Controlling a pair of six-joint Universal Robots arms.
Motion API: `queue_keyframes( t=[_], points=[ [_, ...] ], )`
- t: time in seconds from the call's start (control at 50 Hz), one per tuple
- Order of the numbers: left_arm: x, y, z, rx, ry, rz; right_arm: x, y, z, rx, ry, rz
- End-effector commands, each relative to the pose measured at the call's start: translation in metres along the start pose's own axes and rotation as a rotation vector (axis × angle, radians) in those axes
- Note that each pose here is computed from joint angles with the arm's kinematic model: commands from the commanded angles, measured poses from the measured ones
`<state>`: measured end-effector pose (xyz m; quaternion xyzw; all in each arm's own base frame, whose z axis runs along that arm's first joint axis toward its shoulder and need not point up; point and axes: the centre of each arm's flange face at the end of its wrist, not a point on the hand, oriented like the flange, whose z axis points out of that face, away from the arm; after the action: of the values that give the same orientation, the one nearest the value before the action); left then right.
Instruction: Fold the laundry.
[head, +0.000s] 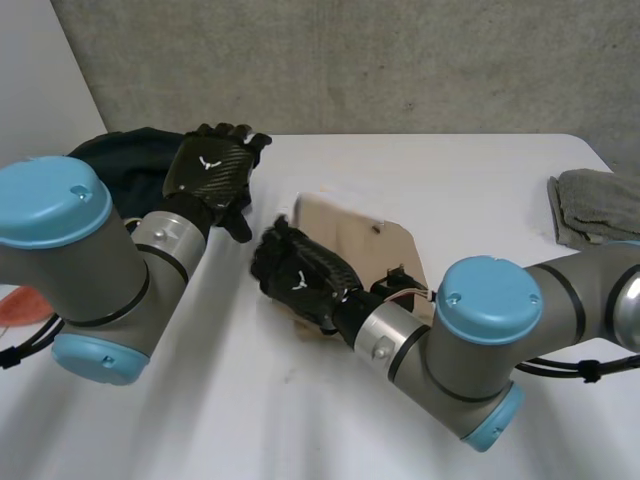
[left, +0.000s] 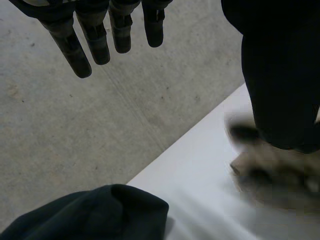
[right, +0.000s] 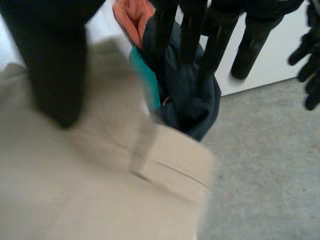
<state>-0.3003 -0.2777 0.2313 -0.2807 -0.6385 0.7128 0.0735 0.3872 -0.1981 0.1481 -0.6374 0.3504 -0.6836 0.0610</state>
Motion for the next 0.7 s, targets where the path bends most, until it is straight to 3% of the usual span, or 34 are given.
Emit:
queue_keyframes(
  t=[0.02, 0.04, 0.12, 0.2, 0.3, 0.4, 0.56, 0.7],
  points=[
    [-0.003, -0.017, 0.006, 0.059, -0.012, -0.004, 0.055, -0.003, -0.01, -0.042, 0.178, 0.428],
    [-0.003, -0.02, 0.007, 0.067, -0.013, -0.01, 0.073, -0.005, -0.017, -0.029, 0.237, 0.586],
    [0.003, -0.038, 0.011, 0.123, 0.003, -0.065, 0.104, 0.004, -0.038, -0.022, 0.346, 0.916],
    [0.018, -0.052, 0.014, 0.167, 0.052, -0.145, 0.126, 0.033, -0.06, -0.124, 0.429, 1.028],
    [0.061, -0.024, 0.017, 0.05, 0.16, -0.18, 0.128, 0.058, -0.067, -0.27, 0.425, 1.056],
    [0.083, 0.012, 0.011, -0.136, 0.212, -0.164, 0.106, 0.088, -0.051, -0.424, 0.328, 1.086],
    [0.084, 0.068, 0.0, -0.382, 0.101, -0.072, 0.071, 0.125, -0.035, -0.555, 0.211, 1.096],
    [0.081, 0.084, -0.002, -0.427, 0.129, 0.1, 0.072, 0.131, -0.035, -0.595, 0.2, 0.937]
  ],
)
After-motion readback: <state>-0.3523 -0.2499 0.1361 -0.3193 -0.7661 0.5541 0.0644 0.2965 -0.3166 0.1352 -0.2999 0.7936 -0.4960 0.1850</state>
